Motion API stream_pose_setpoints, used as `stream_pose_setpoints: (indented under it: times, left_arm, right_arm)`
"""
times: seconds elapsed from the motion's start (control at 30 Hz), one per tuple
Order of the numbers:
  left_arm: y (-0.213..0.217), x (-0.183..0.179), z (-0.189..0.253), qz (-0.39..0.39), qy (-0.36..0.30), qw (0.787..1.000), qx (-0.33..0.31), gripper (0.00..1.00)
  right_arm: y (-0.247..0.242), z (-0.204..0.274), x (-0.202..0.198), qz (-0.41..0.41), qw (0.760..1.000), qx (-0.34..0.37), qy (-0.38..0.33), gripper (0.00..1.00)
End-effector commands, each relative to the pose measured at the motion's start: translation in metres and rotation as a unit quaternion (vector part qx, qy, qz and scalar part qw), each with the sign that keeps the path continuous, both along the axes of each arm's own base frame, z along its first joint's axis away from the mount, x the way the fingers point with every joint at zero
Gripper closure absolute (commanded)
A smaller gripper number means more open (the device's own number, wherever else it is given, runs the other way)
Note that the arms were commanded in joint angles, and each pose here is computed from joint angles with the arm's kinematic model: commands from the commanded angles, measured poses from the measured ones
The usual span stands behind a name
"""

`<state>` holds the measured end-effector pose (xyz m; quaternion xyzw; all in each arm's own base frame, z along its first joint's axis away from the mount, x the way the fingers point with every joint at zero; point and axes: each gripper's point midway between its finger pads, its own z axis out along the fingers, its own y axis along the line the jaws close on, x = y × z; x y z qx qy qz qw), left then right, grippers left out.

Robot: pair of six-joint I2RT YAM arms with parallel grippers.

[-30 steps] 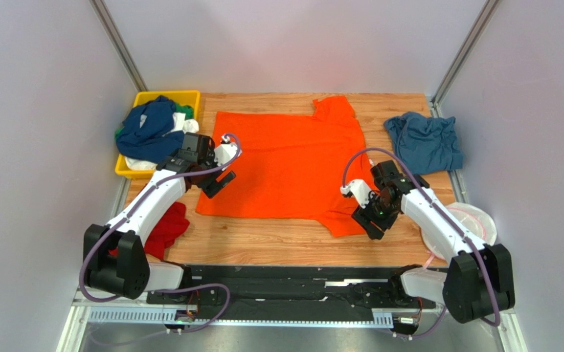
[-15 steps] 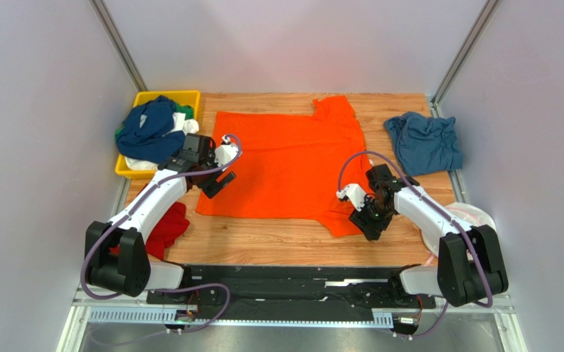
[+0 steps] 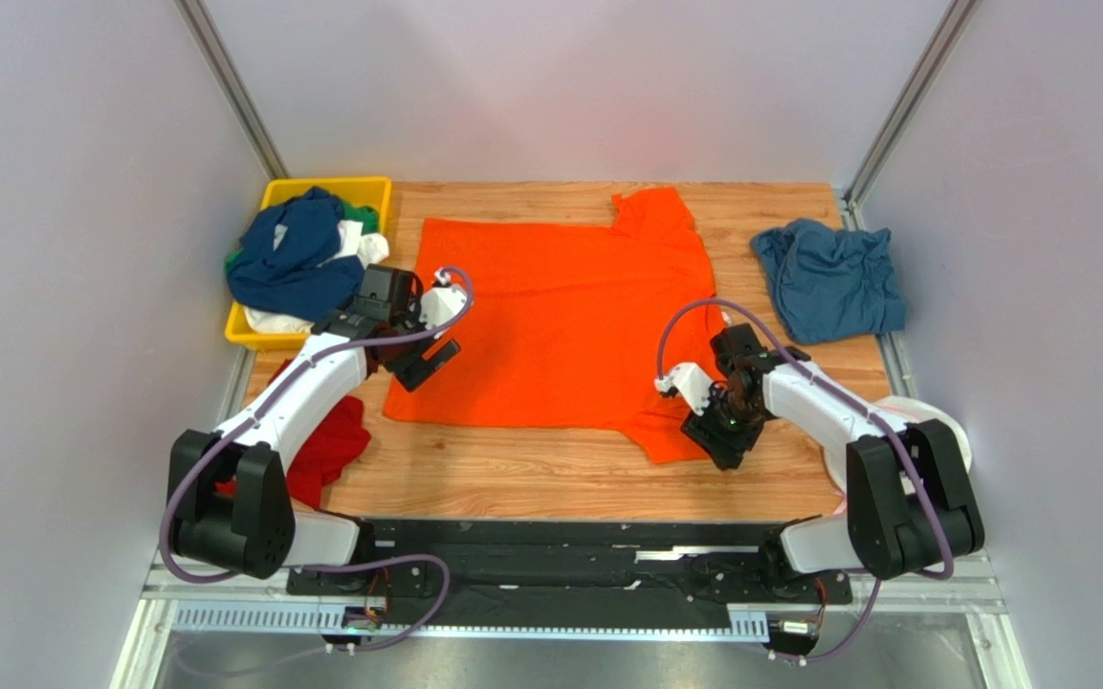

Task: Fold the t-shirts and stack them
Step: Grap the side of the flattened tshirt closest away from the robot with both arms

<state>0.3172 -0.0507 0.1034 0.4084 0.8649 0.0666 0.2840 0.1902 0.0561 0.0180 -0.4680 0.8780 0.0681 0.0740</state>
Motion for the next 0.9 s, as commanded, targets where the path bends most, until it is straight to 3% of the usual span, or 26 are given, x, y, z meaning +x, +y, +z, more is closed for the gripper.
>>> stream_pose_setpoints:
  times: [0.0, 0.37, 0.47, 0.6, 0.7, 0.87]
  left_arm:
    - [-0.001, 0.006, 0.001, -0.005, -0.012, 1.000, 0.003, 0.09]
    - [-0.001, 0.004, -0.002, -0.003, -0.009, 1.000, 0.002, 0.09]
    - [0.000, 0.004, -0.001, -0.002, -0.011, 1.000, 0.004, 0.10]
    - [0.003, 0.004, -0.002, -0.001, -0.011, 1.000, 0.011, 0.10]
    - [0.004, 0.001, -0.001, -0.003, -0.010, 1.000, 0.013, 0.10]
    - [0.004, -0.009, 0.007, -0.018, -0.016, 1.000, 0.010, 0.10]
  right_arm:
    - [-0.004, -0.003, 0.009, 0.014, 1.000, -0.012, -0.023, 0.47]
    - [-0.002, -0.005, 0.014, 0.006, 1.000, -0.008, -0.025, 0.58]
    - [-0.001, -0.006, 0.015, 0.003, 1.000, -0.006, -0.023, 0.66]
    - [0.000, -0.008, 0.015, -0.001, 1.000, -0.006, -0.021, 0.90]
    - [-0.001, -0.007, 0.016, -0.001, 1.000, -0.008, -0.025, 1.00]
    - [-0.003, 0.000, 0.014, -0.003, 0.999, -0.012, -0.030, 1.00]
